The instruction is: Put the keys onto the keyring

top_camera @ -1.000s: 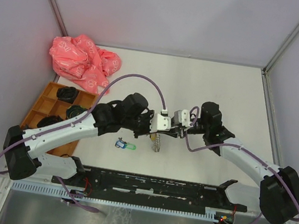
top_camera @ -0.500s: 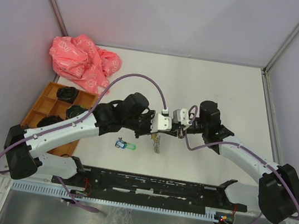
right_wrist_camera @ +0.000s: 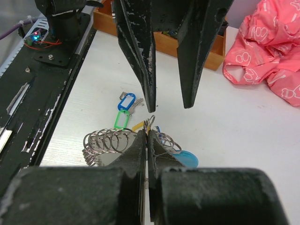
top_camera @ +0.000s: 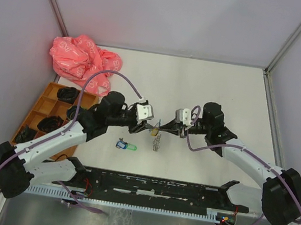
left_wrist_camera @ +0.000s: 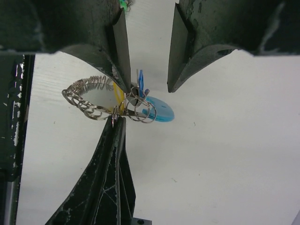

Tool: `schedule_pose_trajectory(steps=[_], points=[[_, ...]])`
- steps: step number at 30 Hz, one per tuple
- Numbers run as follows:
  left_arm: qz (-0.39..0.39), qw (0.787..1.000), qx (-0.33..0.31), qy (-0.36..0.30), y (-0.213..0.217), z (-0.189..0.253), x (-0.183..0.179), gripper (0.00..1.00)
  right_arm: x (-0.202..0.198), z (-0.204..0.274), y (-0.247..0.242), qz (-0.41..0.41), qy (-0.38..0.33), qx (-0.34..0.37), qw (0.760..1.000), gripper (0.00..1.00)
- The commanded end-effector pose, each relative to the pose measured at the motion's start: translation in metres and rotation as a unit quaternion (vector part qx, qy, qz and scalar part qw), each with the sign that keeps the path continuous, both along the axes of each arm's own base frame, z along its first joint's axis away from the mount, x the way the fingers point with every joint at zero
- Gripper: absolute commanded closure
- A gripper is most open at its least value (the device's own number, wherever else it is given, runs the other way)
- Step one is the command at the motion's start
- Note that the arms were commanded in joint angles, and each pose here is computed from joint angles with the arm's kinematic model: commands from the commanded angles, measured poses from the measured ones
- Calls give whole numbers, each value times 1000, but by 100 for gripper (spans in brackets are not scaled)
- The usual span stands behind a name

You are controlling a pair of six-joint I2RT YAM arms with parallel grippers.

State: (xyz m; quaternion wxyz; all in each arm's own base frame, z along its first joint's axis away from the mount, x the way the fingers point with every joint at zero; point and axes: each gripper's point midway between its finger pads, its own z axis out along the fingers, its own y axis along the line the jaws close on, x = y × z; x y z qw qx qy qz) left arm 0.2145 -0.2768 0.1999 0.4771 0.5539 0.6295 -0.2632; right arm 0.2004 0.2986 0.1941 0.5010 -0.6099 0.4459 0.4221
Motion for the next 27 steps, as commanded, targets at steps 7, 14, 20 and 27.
schedule_pose_trajectory(steps=[7, 14, 20, 27], points=[[-78, 980, -181, -3, -9, 39, -13, 51, 1, 35, -2, -10, -50, 54, 997, 99], [-113, 978, -174, 19, -16, 31, -16, 56, 0, 39, -2, -8, -58, 62, 996, 99], [-118, 978, -168, 23, -17, 26, -15, 61, -3, 41, -2, -2, -58, 67, 996, 99], [-131, 976, -170, 33, -20, 27, -17, 72, -8, 41, -3, 12, -60, 69, 996, 99]])
